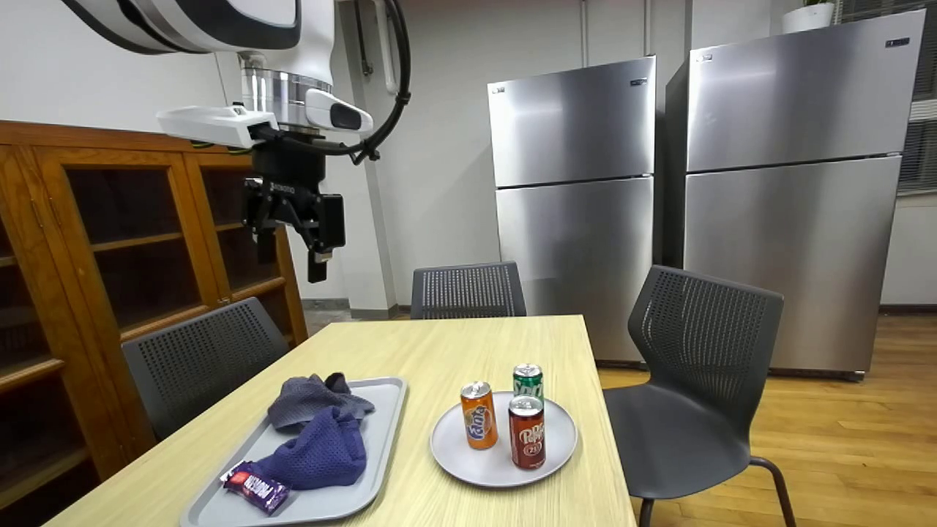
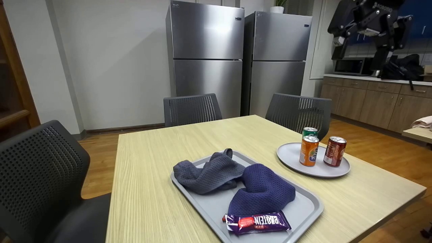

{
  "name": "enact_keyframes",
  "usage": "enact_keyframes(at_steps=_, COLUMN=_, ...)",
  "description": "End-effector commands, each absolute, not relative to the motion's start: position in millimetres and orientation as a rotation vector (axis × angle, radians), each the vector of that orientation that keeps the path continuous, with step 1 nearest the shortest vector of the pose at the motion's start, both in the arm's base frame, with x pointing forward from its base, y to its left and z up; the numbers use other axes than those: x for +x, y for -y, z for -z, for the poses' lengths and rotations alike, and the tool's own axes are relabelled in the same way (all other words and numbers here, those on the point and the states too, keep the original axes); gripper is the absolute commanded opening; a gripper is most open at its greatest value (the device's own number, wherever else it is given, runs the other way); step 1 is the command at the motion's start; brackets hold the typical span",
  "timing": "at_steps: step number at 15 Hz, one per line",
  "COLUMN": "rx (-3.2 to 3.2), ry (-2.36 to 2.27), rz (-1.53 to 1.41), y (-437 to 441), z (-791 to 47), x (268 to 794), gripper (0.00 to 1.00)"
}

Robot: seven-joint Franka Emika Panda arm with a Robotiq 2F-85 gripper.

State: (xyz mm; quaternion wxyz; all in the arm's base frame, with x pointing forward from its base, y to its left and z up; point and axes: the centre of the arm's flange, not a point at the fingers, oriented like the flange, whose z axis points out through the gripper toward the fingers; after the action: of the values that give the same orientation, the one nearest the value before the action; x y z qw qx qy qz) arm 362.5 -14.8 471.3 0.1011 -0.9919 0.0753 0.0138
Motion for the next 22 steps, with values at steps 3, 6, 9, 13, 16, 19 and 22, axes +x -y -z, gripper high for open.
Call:
enact_keyframes(at_steps=3, rx=-2.95, ry=-0.216, rz=-0.03, y=12.0, z=-468.4, x=362.6, gripper=1.0)
enact_keyframes(at_steps=6, rx=-2.982, ry=-0.145, rz=-0.037, y=0.2, z=-446.1, x=361.8, gripper=1.0)
enact_keyframes(at_steps=9, rx=-3.017, ry=-0.073, rz=-0.021, y=-13.9, z=-419.8, x=360.7, gripper=1.0)
enact_keyframes(at_steps=13, rx=-3.042, ry=0.017, rz=0.027, y=-33.4, z=-387.2, x=363.0, gripper=1.0)
enact_keyframes(at_steps=16, rx=-3.049, ry=0.072, rz=0.065, y=-47.5, z=-362.3, x=368.8, gripper=1.0)
enact_keyframes(at_steps=19, rx=-3.05, ry=0.097, rz=0.102, y=-58.2, z=-338.5, x=377.5, gripper=1.0)
enact_keyframes(at_steps=22, rx=-3.046, ry=0.108, rz=0.104, y=-66.8, z=-317.0, x=388.3, gripper=1.0)
